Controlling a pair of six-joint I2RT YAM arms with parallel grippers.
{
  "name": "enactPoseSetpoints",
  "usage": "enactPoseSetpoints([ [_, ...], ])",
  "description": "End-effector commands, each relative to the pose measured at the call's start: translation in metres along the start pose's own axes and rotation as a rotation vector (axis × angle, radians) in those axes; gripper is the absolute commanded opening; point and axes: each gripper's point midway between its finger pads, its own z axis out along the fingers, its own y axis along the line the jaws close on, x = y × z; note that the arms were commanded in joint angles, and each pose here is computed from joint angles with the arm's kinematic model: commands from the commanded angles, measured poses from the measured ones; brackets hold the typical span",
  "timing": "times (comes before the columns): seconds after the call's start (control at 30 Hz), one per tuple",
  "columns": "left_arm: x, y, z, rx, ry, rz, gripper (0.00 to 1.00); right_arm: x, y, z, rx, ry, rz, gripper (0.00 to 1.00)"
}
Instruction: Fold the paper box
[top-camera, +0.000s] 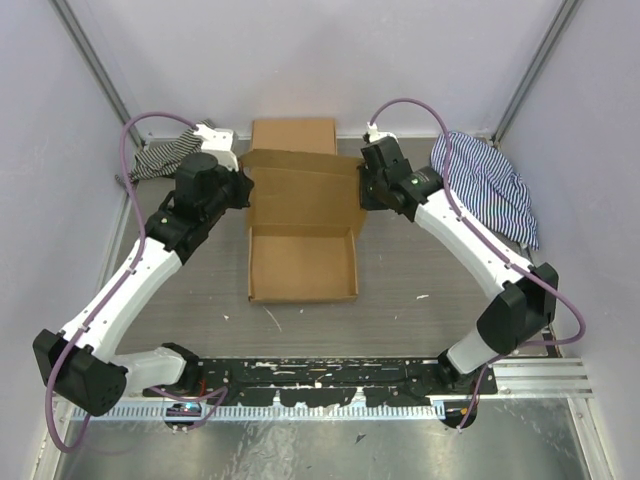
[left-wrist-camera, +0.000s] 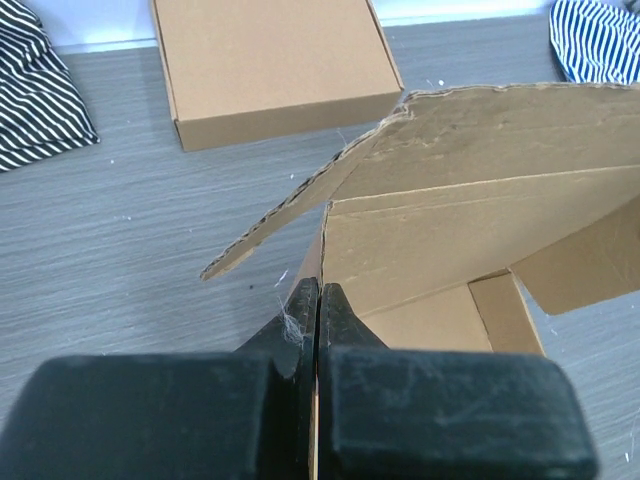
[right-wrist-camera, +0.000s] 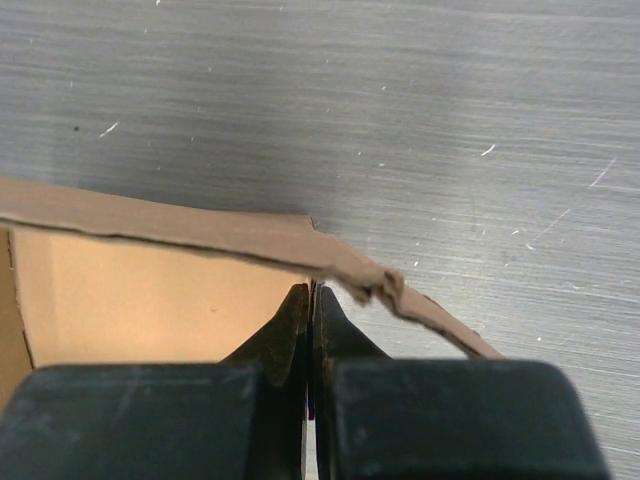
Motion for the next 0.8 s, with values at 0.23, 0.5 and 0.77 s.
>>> enactPoseSetpoints([
  [0.23, -0.003, -0.019, 0.010, 0.053, -0.074, -0.126, 0.00, -0.053, 0.016, -0.034, 0.045, -0.371, 0.068, 0.01],
  [0.5, 0.031, -0.011, 0.006, 0.035, -0.046, -0.173, 0.03, -0.021, 0.018, -0.020, 0.063, -0.370, 0.116, 0.01],
  [0.77, 0.052, -0.017, 0.003, 0.048, 0.008, -0.264, 0.05, 0.007, 0.017, -0.012, 0.120, -0.322, 0.110, 0.02],
])
